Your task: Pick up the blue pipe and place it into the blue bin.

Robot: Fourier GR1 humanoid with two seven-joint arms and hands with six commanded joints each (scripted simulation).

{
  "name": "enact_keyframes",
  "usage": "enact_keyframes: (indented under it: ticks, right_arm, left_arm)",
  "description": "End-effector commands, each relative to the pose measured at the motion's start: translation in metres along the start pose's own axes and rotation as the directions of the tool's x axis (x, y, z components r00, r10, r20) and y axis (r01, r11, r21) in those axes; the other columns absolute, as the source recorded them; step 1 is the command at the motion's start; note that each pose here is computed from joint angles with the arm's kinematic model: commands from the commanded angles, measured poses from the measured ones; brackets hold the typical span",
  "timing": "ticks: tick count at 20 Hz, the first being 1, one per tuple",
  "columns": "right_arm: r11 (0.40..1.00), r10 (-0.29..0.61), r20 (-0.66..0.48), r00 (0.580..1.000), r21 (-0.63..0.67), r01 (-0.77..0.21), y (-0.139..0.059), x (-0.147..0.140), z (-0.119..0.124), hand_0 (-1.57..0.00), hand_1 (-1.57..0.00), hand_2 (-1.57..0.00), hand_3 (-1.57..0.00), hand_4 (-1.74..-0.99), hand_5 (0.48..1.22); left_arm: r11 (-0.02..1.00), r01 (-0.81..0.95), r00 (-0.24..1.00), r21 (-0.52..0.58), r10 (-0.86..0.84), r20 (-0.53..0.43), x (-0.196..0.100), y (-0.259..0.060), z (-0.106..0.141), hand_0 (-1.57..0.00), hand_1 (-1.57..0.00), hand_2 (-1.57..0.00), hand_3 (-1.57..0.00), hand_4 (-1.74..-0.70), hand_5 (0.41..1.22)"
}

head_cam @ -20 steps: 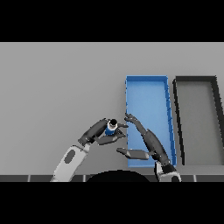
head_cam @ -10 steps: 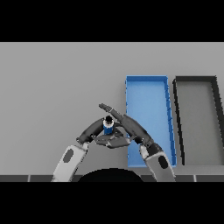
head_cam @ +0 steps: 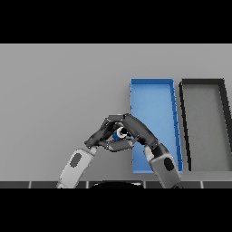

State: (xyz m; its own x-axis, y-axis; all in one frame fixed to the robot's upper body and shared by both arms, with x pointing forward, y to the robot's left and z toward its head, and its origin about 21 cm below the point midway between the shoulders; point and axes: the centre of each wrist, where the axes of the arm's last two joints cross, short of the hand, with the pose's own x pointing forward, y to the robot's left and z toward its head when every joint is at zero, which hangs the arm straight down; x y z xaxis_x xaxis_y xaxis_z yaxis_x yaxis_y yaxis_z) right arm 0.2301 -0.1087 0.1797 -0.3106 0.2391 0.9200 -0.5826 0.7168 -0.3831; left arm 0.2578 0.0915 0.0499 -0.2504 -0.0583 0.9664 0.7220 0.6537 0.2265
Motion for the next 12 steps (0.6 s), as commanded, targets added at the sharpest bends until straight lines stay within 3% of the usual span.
enact_keyframes:
  ticks: [1,3,5,7,12]
  right_arm:
    - [1.000,-0.013,-0.001,1.000,0.012,0.013,0.001,-0.001,0.001,-1.01,-1.02,-1.04,-0.87,-1.514,0.550]
    - [0.998,-0.054,0.018,0.998,0.015,0.054,0.007,0.001,-0.002,-1.22,-1.22,-1.23,-1.02,-1.581,0.650]
    - [0.997,-0.078,0.032,0.996,0.021,0.077,0.008,-0.003,-0.008,-1.34,-1.34,-1.35,-1.19,-1.628,0.856]
    - [0.998,-0.064,0.032,0.997,0.022,0.063,0.011,-0.003,-0.005,-1.43,-1.43,-1.43,-1.30,-1.665,0.987]
    - [0.998,-0.067,0.096,0.993,0.014,0.066,0.015,-0.004,-0.005,-1.52,-1.52,-1.53,-1.48,-1.716,1.144]
  left_arm:
    - [1.000,-0.005,1.000,0.015,0.005,-0.006,0.001,0.002,0.005,-1.57,-1.57,-1.57,-1.57,-1.64,1.221]
    - [0.999,-0.050,0.998,0.007,0.050,0.032,-0.001,0.002,0.002,-1.57,-1.57,-1.57,-1.52,-1.68,1.221]
    - [0.997,-0.081,0.996,0.008,0.080,0.045,-0.001,0.001,0.003,-1.57,-1.57,-1.57,-1.50,-1.70,1.221]
    - [0.996,-0.089,0.994,-0.009,0.089,0.060,-0.005,0.000,0.004,-1.57,-1.57,-1.57,-1.46,-1.71,1.221]
    - [0.997,-0.072,0.996,0.003,0.071,0.059,0.002,0.000,0.001,-1.57,-1.57,-1.57,-1.43,-1.73,1.221]
